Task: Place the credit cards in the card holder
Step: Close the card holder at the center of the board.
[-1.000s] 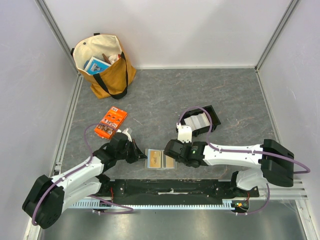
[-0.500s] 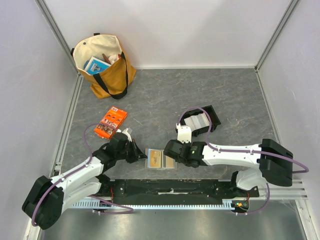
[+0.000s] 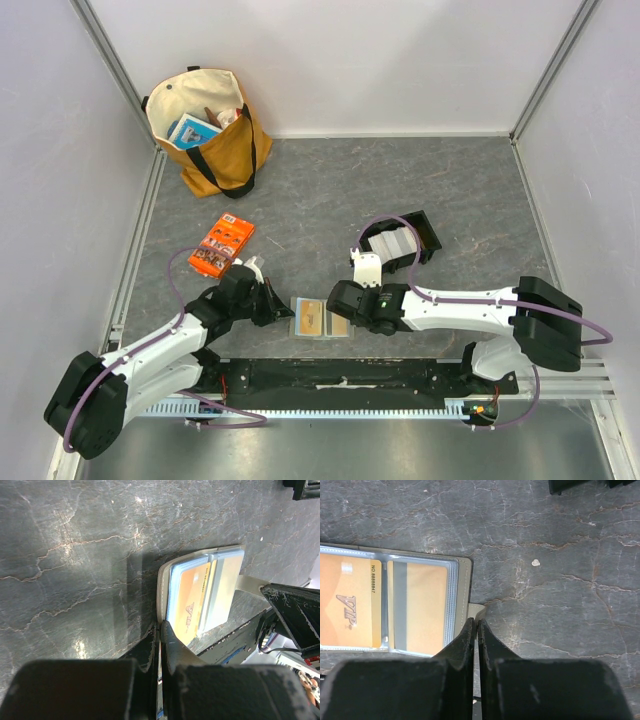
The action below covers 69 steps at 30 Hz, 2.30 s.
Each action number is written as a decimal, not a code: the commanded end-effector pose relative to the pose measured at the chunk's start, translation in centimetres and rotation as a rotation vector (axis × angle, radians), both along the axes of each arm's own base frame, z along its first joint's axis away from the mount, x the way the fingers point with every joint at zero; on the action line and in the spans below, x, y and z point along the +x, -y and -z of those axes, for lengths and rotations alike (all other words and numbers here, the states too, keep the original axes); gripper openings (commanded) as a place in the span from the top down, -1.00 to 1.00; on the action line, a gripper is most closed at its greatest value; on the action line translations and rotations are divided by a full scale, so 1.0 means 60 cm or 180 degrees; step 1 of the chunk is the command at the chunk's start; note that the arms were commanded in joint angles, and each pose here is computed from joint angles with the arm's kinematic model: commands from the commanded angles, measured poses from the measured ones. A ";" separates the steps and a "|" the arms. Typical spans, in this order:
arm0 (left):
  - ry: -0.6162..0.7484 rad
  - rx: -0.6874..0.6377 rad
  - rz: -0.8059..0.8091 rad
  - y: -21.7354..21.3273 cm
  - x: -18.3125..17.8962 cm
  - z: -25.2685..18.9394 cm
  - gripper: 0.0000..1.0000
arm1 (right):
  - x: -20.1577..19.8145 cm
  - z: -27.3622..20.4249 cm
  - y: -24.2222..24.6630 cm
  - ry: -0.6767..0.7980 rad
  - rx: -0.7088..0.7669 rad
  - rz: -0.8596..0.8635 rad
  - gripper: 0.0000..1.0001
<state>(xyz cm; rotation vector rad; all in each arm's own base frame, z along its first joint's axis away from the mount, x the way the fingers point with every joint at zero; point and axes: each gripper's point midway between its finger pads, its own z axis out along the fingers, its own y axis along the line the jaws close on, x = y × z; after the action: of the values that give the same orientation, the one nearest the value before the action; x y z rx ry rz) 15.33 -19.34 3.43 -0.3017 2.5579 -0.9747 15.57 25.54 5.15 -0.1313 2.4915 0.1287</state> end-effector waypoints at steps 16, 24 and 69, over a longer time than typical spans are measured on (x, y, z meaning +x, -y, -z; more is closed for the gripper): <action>0.0308 -0.0470 0.0364 0.051 0.016 -0.109 0.97 | 0.002 -0.026 -0.054 0.0136 0.0992 0.0071 1.00; 0.0208 -0.0682 0.0710 0.087 0.007 -0.111 0.94 | 0.001 -0.019 -0.065 0.0105 0.1126 0.0095 1.00; -0.0271 -0.0220 0.1127 0.207 -0.002 0.000 0.16 | 0.016 -0.046 0.016 0.0447 0.1137 0.0572 1.00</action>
<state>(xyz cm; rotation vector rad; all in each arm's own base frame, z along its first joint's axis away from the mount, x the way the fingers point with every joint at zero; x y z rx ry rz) 14.25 -31.75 4.15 0.1335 2.7346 -1.2626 15.71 24.90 6.72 0.2055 2.3417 0.4879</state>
